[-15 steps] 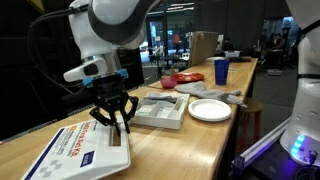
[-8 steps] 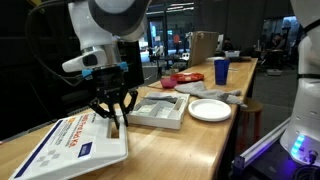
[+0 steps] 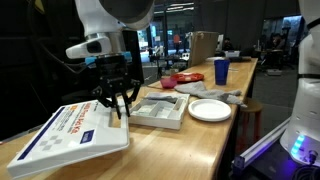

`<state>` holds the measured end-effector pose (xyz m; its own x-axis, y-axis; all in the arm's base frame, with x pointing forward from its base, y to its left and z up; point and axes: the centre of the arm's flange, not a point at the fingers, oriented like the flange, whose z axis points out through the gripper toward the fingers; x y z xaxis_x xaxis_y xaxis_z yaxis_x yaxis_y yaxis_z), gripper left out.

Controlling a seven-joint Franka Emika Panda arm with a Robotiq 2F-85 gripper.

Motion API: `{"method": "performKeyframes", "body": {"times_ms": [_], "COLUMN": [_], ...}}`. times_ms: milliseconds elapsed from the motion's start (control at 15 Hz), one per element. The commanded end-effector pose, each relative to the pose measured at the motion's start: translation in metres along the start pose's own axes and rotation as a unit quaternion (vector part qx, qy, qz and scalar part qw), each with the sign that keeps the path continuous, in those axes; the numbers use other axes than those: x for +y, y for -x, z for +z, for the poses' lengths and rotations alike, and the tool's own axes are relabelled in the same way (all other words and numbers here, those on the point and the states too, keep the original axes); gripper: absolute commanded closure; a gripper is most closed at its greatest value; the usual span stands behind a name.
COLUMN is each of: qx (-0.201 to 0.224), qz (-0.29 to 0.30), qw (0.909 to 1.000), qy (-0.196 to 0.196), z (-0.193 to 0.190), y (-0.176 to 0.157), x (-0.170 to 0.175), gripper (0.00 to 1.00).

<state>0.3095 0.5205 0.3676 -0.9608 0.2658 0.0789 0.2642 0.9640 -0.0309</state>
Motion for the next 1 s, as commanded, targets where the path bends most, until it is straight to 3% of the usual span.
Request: {"method": "performKeyframes", "body": {"times_ms": [0,333,933], "qx": [-0.01,0.018,0.026], "qz": [0.012,0.049,0.102], "qw": [0.9996,0.9975,0.9933], "qy": [0.025,0.048,0.047], "z": [-0.015,-0.024,-0.04], "y": [-0.011,-0.019,-0.028], "x": [-0.022,-0.036,-0.066], "gripper": [0.95,0.95,0.95]}}
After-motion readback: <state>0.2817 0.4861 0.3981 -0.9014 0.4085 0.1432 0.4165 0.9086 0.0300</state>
